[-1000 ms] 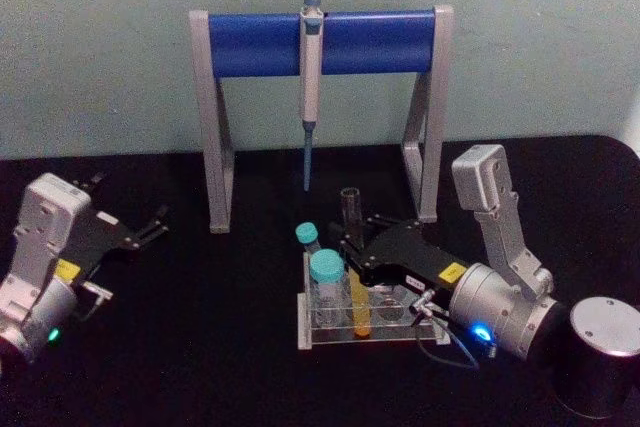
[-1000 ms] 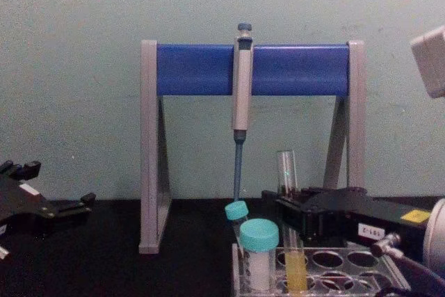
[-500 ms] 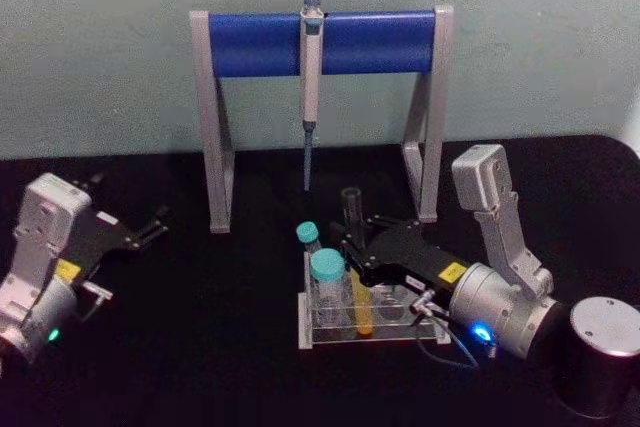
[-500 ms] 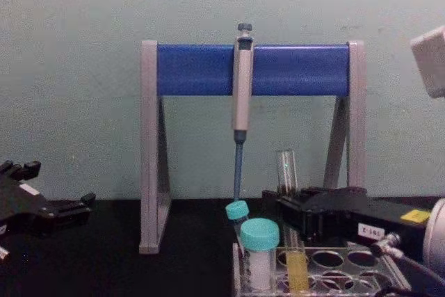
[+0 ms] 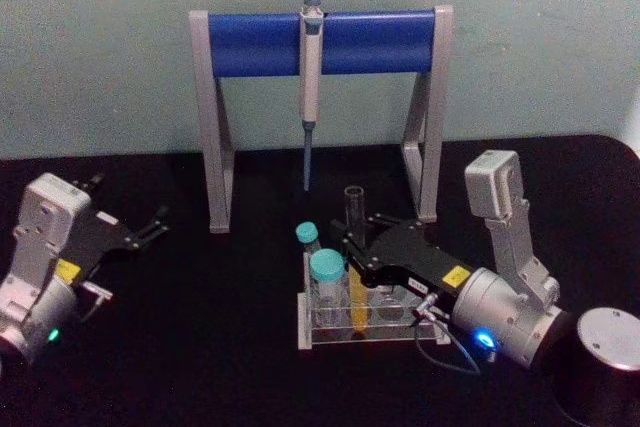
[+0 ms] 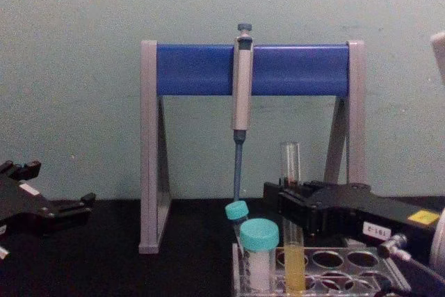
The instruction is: Pick up the test tube from the test tube rack, shake it, then place it back into the test tube rack.
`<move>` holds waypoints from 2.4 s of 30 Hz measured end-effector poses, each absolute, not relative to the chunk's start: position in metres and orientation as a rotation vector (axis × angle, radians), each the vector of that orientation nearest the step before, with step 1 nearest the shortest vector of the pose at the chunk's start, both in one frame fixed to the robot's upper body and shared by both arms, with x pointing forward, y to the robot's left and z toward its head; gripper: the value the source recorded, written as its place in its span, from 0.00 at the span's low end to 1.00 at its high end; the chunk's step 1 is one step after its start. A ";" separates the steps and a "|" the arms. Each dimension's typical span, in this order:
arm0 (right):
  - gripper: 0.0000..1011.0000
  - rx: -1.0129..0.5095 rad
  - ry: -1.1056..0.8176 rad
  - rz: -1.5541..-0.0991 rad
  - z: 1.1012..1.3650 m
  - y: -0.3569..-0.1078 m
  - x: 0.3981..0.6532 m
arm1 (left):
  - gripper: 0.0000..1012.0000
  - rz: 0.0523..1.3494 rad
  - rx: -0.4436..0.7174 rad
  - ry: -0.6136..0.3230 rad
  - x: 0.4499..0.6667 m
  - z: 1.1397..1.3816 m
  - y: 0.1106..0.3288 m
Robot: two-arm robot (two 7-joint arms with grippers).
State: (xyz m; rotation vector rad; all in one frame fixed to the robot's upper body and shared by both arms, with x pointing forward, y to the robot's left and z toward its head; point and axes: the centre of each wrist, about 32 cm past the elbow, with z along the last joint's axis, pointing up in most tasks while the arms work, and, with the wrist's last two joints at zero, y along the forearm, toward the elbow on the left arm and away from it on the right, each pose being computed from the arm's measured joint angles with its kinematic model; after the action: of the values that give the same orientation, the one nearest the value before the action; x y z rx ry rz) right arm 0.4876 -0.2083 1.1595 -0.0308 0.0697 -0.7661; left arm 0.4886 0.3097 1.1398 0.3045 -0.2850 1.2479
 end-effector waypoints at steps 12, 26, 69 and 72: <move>0.22 0.019 0.022 -0.746 1.154 -0.214 0.477 | 0.99 1.248 0.304 -0.285 0.489 1.140 0.310; 0.22 0.026 -0.021 -0.737 1.161 -0.217 0.475 | 0.99 1.248 0.304 -0.285 0.489 1.140 0.310; 0.22 0.081 -0.154 -0.832 1.194 -0.221 0.526 | 0.99 1.248 0.304 -0.285 0.489 1.140 0.310; 0.22 0.082 -0.154 -0.836 1.194 -0.221 0.528 | 0.99 1.248 0.304 -0.285 0.489 1.140 0.310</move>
State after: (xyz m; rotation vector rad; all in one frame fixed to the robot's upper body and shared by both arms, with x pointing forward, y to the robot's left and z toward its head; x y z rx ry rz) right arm 0.5276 -0.2209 1.1939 0.0824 -0.1536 -0.8360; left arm 0.4886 0.3097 1.1398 0.3044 -0.2850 1.2479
